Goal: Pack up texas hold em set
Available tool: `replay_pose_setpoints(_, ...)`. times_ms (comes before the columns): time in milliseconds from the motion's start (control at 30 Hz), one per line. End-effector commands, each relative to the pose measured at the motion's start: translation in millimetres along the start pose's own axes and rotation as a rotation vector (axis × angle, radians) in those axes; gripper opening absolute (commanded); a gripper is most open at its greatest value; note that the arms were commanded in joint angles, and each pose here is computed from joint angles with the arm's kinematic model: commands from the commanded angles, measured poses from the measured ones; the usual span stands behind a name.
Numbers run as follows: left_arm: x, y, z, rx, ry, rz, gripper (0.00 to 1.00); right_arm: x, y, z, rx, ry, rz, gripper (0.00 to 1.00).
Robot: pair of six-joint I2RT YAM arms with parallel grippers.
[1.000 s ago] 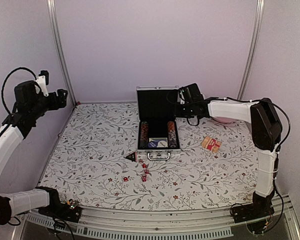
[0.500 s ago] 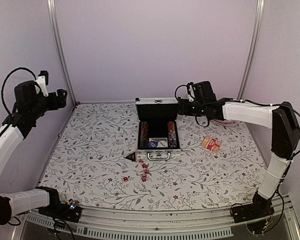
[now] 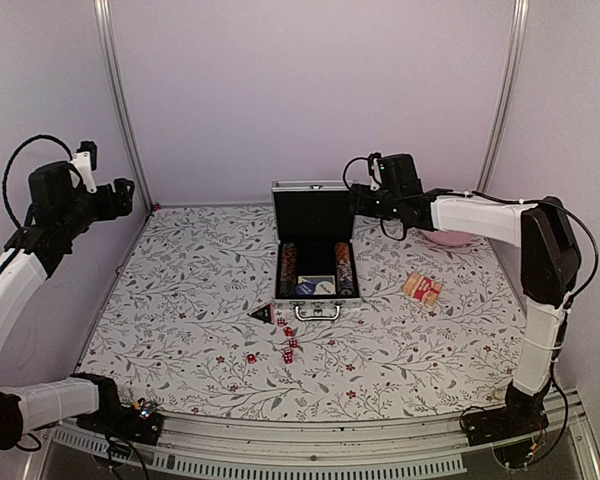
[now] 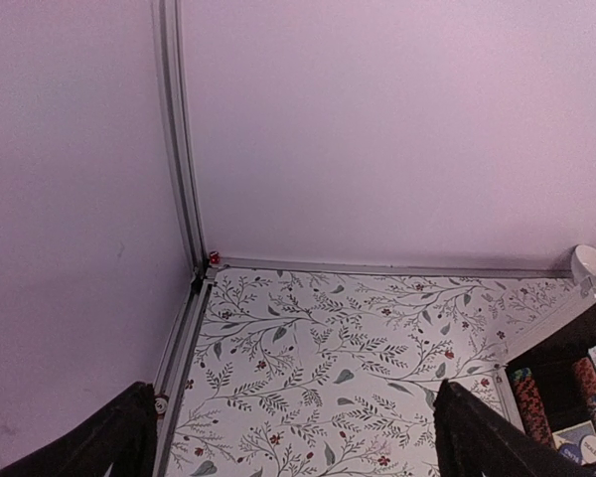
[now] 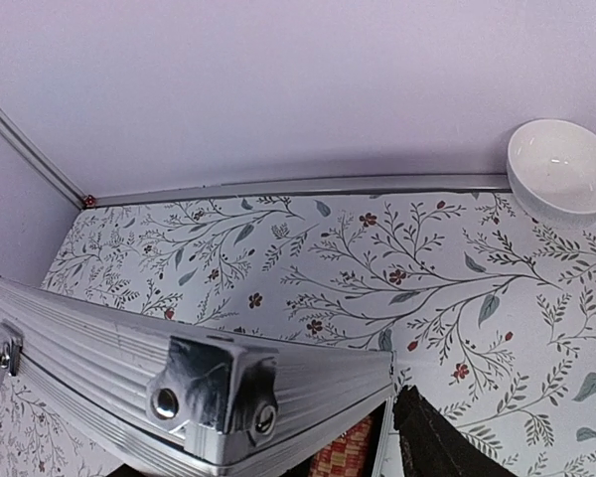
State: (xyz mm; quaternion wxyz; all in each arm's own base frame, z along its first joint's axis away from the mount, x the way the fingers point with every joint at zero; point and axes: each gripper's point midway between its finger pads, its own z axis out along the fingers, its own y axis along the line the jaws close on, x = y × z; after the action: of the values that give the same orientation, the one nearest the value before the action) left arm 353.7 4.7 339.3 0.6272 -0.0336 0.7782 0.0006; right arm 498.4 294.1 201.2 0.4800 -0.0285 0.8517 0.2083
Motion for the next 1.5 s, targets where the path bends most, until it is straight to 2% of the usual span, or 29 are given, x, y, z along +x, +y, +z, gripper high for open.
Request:
replay_pose_setpoints(0,-1,2,-2,-0.005,-0.011,0.013,0.97,-20,0,18,-0.022,-0.046,0.008,0.62)
replay_pose_setpoints(633,1,2,-1,-0.007,-0.006,0.016,0.97,-22,-20,65,-0.048,-0.066,0.058,0.74)
replay_pose_setpoints(933,1,2,0,-0.008,-0.003,0.017,0.97,-30,-4,50,-0.141,-0.104,0.034,0.78)
replay_pose_setpoints(1467,2,1,1,-0.003,0.000,0.018,0.97,-9,7,24,-0.215,-0.095,-0.015,0.78)
